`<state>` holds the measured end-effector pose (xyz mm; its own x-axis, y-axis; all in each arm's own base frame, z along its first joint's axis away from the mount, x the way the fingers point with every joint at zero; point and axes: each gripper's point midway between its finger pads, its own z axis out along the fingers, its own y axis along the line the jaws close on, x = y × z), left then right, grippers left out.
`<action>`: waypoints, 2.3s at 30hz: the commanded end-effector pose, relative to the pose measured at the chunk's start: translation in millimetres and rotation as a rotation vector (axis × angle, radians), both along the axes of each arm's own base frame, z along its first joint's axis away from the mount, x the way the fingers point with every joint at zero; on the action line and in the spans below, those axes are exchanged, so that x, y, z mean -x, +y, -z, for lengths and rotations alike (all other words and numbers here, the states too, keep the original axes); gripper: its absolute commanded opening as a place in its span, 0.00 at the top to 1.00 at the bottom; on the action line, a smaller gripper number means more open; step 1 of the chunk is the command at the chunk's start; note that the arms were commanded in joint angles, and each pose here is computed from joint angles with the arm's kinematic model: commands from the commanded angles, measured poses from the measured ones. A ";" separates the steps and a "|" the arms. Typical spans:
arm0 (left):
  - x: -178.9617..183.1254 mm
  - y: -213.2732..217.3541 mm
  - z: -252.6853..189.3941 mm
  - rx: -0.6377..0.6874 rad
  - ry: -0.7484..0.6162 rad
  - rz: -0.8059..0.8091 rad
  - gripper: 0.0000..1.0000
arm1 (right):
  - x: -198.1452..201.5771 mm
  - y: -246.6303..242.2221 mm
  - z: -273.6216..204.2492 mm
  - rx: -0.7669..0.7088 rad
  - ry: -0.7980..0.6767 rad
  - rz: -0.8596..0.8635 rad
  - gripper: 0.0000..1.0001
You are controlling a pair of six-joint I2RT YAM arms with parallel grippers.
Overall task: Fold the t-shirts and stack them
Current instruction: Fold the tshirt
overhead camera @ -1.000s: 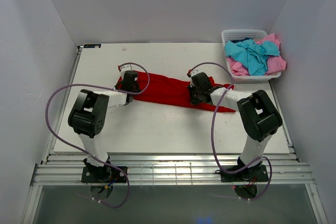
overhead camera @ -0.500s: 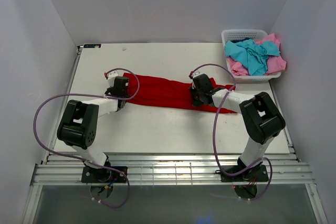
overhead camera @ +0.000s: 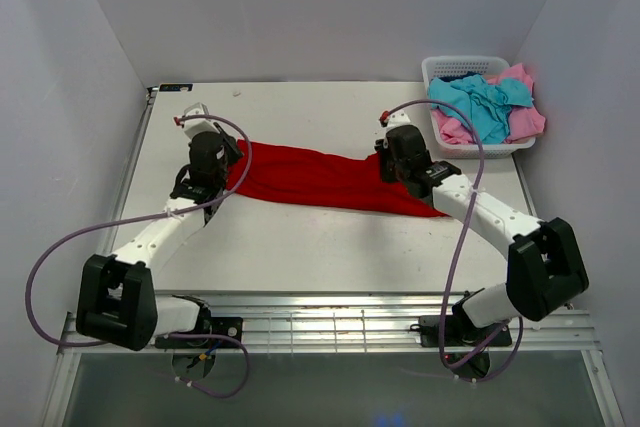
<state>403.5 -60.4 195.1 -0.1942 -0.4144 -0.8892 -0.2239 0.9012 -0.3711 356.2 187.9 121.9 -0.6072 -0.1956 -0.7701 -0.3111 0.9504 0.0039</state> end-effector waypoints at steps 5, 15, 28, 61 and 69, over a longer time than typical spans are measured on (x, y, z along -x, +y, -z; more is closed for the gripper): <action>-39.6 -32.2 61.4 -0.059 0.225 0.140 0.83 | 11.4 -61.3 -6.6 0.190 0.000 0.236 0.80; -46.9 -33.5 147.0 -0.099 0.439 0.134 1.00 | 23.5 -84.8 52.9 0.288 0.158 0.336 0.92; 37.8 -32.8 192.6 -0.036 0.594 0.077 1.00 | -32.2 -63.4 122.8 0.344 0.324 0.269 0.92; 224.2 -78.8 180.6 0.433 0.573 0.264 1.00 | -181.1 28.4 127.4 -0.052 0.317 -0.016 0.87; 230.8 -115.1 179.8 0.432 0.591 0.323 1.00 | -198.6 32.2 112.7 -0.153 0.278 -0.059 0.78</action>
<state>182.9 -164.0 20.4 -0.7282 -0.5551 -0.4020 -0.2371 0.7543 -0.6122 564.3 210.8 31.7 -0.7476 -0.1392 -0.6494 -0.3047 0.9407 0.1491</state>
